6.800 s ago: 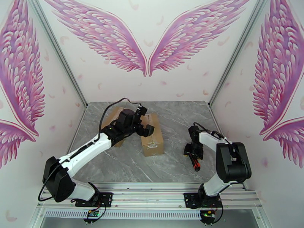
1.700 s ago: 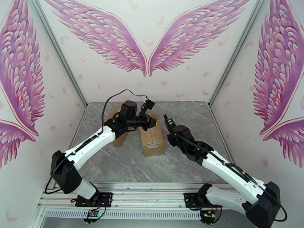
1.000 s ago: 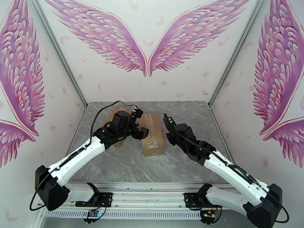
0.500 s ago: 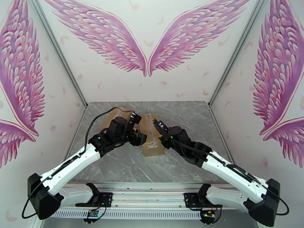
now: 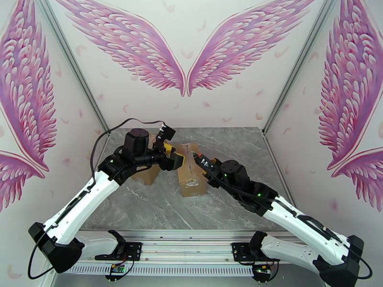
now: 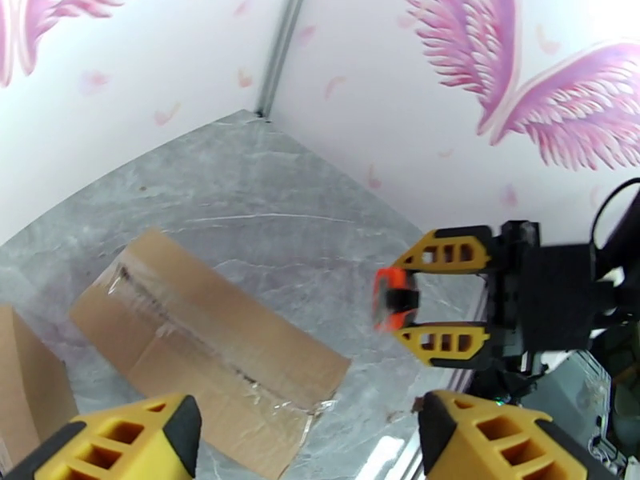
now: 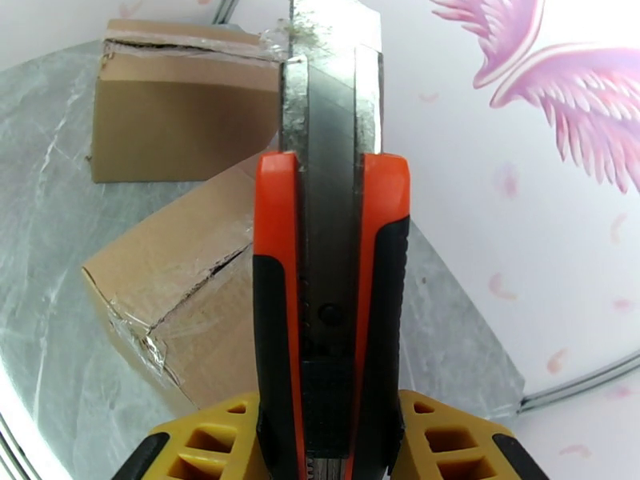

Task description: Unpack the express box

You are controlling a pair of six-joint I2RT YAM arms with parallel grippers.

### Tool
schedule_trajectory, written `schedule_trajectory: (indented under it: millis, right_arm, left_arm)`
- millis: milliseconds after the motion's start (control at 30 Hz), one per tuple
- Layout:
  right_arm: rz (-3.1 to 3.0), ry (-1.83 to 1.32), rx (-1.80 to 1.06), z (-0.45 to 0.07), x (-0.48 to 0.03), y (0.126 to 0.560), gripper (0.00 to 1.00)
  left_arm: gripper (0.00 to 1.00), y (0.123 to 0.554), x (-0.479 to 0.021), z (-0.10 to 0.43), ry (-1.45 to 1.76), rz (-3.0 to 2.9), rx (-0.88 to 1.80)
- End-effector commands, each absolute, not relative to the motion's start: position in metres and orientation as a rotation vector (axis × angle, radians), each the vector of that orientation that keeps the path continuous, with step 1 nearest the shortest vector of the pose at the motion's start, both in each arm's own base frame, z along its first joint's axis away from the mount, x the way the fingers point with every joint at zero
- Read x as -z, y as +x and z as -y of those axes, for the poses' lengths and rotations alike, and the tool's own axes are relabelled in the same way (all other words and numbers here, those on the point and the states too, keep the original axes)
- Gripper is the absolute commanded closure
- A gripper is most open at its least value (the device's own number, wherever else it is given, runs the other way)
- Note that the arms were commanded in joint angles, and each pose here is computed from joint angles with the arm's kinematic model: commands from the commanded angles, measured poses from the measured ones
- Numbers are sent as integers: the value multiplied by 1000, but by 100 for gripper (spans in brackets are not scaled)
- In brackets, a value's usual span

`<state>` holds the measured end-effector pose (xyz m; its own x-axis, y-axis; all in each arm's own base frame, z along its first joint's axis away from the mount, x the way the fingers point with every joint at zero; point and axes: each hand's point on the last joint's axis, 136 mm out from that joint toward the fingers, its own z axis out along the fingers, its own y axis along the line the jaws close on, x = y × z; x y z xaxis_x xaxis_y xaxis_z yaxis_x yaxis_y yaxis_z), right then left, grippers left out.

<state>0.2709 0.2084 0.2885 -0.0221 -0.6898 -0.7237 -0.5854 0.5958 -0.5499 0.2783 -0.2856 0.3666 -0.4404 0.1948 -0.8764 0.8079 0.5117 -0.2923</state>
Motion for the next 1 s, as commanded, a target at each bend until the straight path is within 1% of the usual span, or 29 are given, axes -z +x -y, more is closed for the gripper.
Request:
schedule_trajectory:
  millis: [0, 167, 500, 767, 833, 967]
  right_arm:
    - [-1629, -1188, 193, -210, -282, 268, 81]
    - [-1571, -1255, 272, -209, -281, 270, 81]
    - [-1459, -1402, 329, -216, -276, 267, 82]
    - [-1391, -1461, 359, -218, -277, 265, 82]
    - [-1367, -1471, 357, -220, -278, 263, 82]
    - [-1313, -1485, 363, -220, -279, 260, 83]
  left_arm:
    - [24, 263, -362, 294, 944, -1954, 990]
    - [25, 262, -356, 302, 989, -1998, 994]
    - [25, 260, -333, 322, 1090, -2070, 967]
    - [33, 254, -308, 329, 1180, -2150, 931]
    - [36, 254, -306, 329, 1188, -2155, 924]
    - [39, 255, -306, 327, 1199, -2157, 912]
